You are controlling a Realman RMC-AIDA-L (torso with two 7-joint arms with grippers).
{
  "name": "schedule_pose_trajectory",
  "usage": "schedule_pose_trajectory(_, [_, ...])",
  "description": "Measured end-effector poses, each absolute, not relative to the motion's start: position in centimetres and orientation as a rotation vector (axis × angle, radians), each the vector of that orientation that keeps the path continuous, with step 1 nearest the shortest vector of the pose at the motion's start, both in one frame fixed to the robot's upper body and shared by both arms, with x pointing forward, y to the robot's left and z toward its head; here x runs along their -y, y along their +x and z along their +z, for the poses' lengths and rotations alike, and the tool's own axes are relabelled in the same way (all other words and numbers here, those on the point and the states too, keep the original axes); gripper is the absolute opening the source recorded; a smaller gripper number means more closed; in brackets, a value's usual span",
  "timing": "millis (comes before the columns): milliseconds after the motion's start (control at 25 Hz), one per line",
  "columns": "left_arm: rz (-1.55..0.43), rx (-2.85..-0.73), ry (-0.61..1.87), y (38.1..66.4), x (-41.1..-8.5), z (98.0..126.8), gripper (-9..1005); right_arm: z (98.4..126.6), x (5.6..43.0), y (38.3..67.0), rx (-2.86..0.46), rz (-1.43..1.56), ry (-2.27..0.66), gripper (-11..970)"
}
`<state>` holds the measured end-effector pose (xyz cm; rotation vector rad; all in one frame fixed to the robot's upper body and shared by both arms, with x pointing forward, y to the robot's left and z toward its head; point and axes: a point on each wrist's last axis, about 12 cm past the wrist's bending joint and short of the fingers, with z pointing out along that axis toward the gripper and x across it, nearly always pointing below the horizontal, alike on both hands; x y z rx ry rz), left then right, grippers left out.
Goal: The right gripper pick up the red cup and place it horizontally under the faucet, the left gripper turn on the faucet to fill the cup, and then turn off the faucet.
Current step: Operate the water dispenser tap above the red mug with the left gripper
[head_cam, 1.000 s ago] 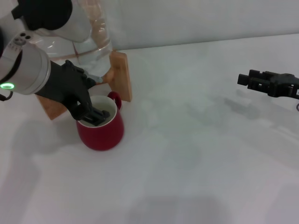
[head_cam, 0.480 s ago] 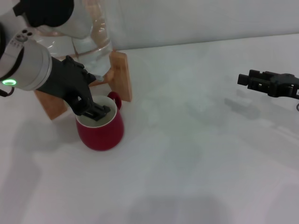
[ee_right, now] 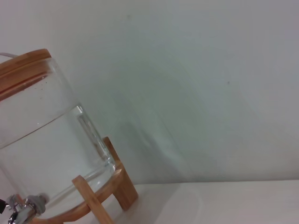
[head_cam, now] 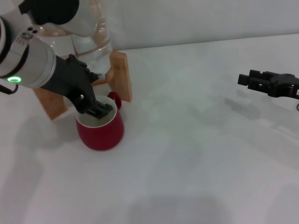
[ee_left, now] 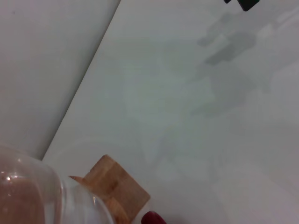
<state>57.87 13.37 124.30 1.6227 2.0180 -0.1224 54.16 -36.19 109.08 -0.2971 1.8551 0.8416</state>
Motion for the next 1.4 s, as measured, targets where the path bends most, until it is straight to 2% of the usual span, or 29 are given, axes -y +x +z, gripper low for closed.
schedule_pose_trajectory(1400, [-0.053,-2.011,1.601,58.51,-13.02,124.28,799,109.03,36.25,54.14,-1.857,0.836,-0.296,604])
